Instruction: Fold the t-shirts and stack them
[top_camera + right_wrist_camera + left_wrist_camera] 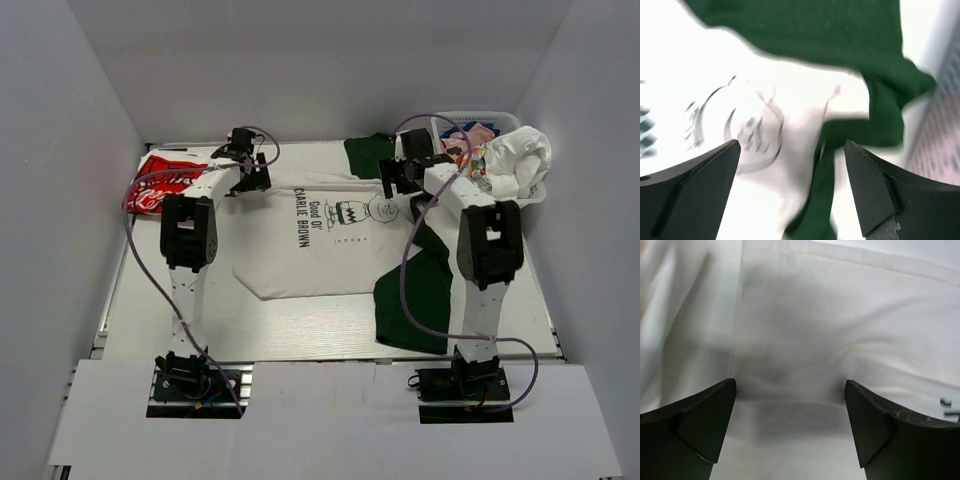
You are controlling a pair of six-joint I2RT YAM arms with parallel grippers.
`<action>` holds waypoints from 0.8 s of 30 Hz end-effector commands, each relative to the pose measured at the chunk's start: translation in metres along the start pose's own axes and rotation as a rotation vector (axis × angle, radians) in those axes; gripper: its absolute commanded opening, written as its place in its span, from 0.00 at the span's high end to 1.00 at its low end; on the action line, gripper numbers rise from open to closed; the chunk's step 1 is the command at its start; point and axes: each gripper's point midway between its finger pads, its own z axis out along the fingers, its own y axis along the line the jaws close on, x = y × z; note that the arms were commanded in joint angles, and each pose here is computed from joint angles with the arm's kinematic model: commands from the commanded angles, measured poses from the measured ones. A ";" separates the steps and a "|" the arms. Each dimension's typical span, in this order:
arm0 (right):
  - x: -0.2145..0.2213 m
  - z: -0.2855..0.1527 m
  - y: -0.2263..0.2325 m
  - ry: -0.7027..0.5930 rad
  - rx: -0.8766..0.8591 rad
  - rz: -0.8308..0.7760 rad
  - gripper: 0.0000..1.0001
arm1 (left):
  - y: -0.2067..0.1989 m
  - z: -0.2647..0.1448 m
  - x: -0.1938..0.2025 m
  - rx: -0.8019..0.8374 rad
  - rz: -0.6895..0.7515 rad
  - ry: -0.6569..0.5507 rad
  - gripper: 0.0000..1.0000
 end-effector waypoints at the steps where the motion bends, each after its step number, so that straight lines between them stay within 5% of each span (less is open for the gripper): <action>1: -0.035 -0.075 0.005 -0.169 0.019 0.064 0.10 | 0.000 -0.076 -0.016 0.028 -0.037 -0.070 0.00; 6: 0.034 -0.089 0.009 -0.090 0.111 0.121 0.10 | 0.006 -0.141 0.020 0.065 -0.095 -0.056 0.00; 16: 0.127 -0.080 -0.031 0.128 0.325 0.197 0.10 | -0.012 -0.139 0.156 0.132 -0.050 0.161 0.00; 24: 0.186 -0.080 -0.077 0.234 0.390 0.430 0.10 | 0.007 -0.122 0.197 0.041 -0.037 0.240 0.00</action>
